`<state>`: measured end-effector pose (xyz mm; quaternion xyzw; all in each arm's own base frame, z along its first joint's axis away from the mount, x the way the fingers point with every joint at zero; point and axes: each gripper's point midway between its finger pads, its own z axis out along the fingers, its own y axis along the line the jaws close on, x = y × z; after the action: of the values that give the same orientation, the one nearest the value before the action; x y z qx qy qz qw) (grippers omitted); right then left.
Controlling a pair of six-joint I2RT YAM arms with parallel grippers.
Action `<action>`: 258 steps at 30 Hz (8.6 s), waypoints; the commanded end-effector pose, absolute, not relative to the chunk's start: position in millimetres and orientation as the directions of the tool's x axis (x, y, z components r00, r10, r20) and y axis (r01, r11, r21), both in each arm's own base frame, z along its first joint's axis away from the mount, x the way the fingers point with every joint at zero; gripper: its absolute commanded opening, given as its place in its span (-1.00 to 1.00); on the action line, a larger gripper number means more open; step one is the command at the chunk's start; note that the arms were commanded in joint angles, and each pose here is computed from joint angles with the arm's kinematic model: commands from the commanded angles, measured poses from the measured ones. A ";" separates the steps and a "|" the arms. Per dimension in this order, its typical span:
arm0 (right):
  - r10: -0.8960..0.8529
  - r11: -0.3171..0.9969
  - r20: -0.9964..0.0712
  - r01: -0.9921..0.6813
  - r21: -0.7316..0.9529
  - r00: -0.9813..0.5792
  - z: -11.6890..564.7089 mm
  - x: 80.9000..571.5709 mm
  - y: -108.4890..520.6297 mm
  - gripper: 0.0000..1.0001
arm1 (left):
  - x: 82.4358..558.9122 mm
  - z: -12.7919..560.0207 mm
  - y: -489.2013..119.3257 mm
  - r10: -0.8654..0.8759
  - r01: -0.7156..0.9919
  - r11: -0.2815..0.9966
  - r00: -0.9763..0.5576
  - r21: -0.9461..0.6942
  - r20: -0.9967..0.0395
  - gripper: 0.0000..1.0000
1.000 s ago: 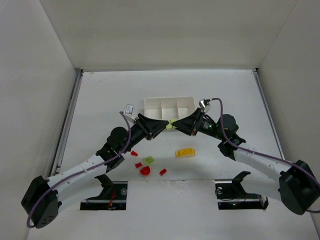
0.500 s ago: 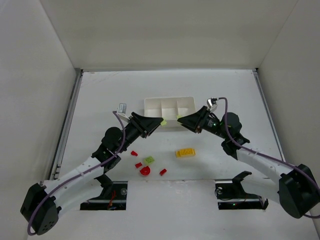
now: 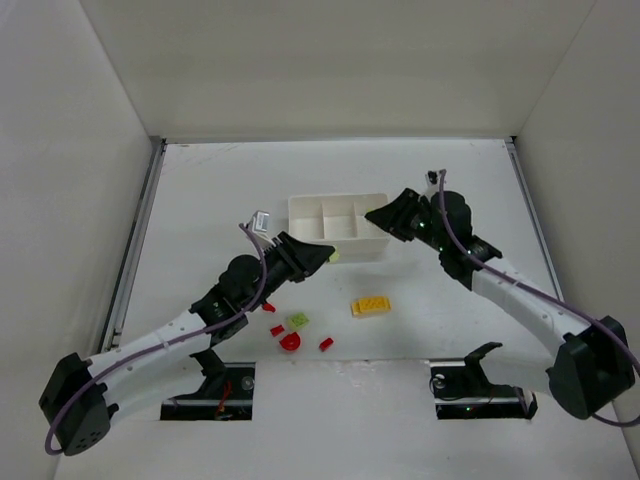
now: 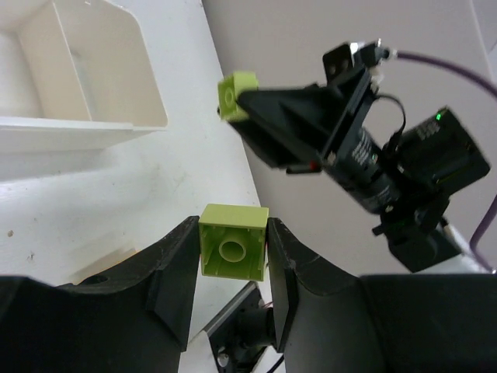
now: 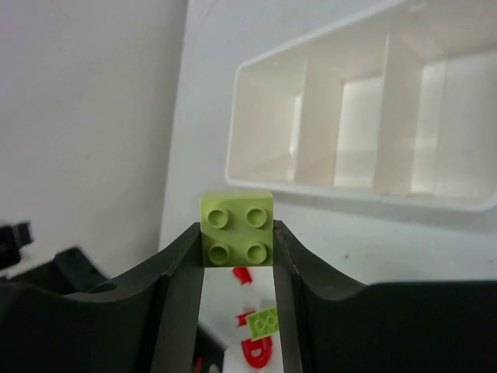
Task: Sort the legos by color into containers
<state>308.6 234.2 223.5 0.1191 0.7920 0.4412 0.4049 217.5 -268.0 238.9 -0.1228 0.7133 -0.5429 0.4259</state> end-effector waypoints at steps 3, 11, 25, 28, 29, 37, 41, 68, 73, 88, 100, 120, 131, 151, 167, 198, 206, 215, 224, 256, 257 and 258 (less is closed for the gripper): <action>0.474 0.783 -0.665 -0.070 0.618 -0.577 198.7 360.7 215.2 -0.38 | 223.3 263.0 -263.8 -0.661 0.350 0.416 -0.517 -0.839 -0.543 -0.85; 0.426 0.855 -0.698 0.002 0.519 -0.575 172.4 394.5 212.4 -0.15 | 232.7 254.3 -268.4 -0.642 0.341 0.461 -0.509 -0.820 -0.573 -0.85; 0.484 0.823 -0.733 -0.036 0.567 -0.477 224.5 372.6 193.5 0.02 | 285.9 246.2 -297.2 -0.580 0.316 0.588 -0.478 -0.745 -0.660 -0.85; 0.544 0.801 -0.734 -0.006 0.598 -0.406 236.9 351.9 164.5 -0.27 | 309.0 240.0 -316.2 -0.541 0.309 0.632 -0.480 -0.711 -0.690 -0.84; 0.563 0.792 -0.730 0.001 0.610 -0.386 238.8 343.2 155.4 -0.36 | 317.5 237.8 -322.5 -0.525 0.309 0.649 -0.480 -0.695 -0.703 -0.83; 0.654 0.723 -0.692 -0.020 0.691 -0.306 247.9 286.1 117.9 -0.39 | 370.6 203.9 -369.2 -0.347 0.300 0.798 -0.480 -0.523 -0.806 -0.77; 0.655 0.717 -0.690 -0.035 0.696 -0.308 248.7 273.8 115.9 -0.37 | 380.4 183.8 -390.4 -0.249 0.304 0.852 -0.481 -0.426 -0.841 -0.73; 0.144 0.666 -0.711 -0.464 0.585 -0.688 187.7 171.4 295.5 -0.43 | 312.2 304.2 -259.2 -0.461 0.316 0.800 -0.221 -0.510 -0.860 0.37; -0.021 0.693 -0.689 -0.507 0.512 -0.725 147.6 142.9 344.4 0.26 | 267.6 268.0 -204.0 -0.494 0.249 0.801 -0.237 -0.544 -0.836 0.37; -0.213 0.811 -0.647 -0.502 0.301 -0.732 63.7 156.5 409.2 0.63 | 221.7 226.3 -183.7 -0.520 0.224 0.790 -0.250 -0.571 -0.817 0.36; -0.215 0.800 -0.620 -0.500 0.332 -0.755 44.0 155.3 421.7 0.59 | 226.7 267.6 -106.8 -0.586 0.059 0.808 -0.025 -0.587 -0.810 0.39; -0.038 0.799 -0.709 -0.448 0.402 -0.704 115.2 197.8 395.0 -0.06 | 237.2 269.6 -108.2 -0.563 0.048 0.825 -0.024 -0.564 -0.826 0.41; 0.284 0.896 -0.804 -0.155 0.417 -0.522 203.4 338.8 238.3 -0.04 | 233.0 240.3 -171.7 -0.560 0.182 0.784 -0.202 -0.593 -0.803 0.40; 0.337 0.922 -0.811 -0.006 0.387 -0.478 199.2 393.7 199.4 0.39 | 210.2 211.8 -217.0 -0.469 0.283 0.783 -0.317 -0.554 -0.825 0.39; 0.578 0.791 -0.717 0.052 0.610 -0.389 194.6 296.9 134.3 -0.55 | 160.3 147.3 -331.1 0.164 0.693 0.705 -0.362 -0.147 -0.918 0.14; 0.620 0.717 -0.651 -0.021 0.697 -0.439 191.8 270.3 132.2 -0.28 | 163.8 55.6 -382.8 0.659 0.933 0.359 -0.272 -0.025 -0.701 0.34; 0.612 0.721 -0.653 -0.025 0.693 -0.446 188.5 270.7 134.5 -0.28 | 173.0 46.1 -387.3 0.680 0.934 0.358 -0.261 -0.001 -0.686 0.05; 0.602 0.724 -0.653 -0.032 0.689 -0.459 183.5 271.9 139.4 -0.28 | 179.1 62.6 -387.3 0.651 0.925 0.379 -0.244 0.028 -0.719 -0.02; 0.601 0.721 -0.654 -0.041 0.692 -0.459 183.5 268.9 140.7 -0.28 | 176.3 62.4 -393.8 0.665 0.931 0.360 -0.206 0.066 -0.718 -0.13; 0.593 0.706 -0.653 -0.086 0.703 -0.471 192.0 261.8 147.1 -0.27 | 214.1 133.2 -359.8 0.503 0.833 0.529 -0.156 0.161 -0.850 -0.71; 0.593 0.697 -0.650 -0.100 0.710 -0.476 194.5 260.3 150.2 -0.26 | 224.1 146.7 -347.9 0.437 0.801 0.585 -0.175 0.131 -0.882 -0.71; 0.591 0.687 -0.648 -0.121 0.716 -0.481 198.9 258.6 153.5 -0.25 | 232.3 161.1 -335.5 0.358 0.766 0.637 -0.196 0.085 -0.913 -0.71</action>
<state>261.0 141.6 176.7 0.1742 0.7987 0.3290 0.4728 197.1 -356.6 97.6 0.4919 0.7479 -0.1699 0.4121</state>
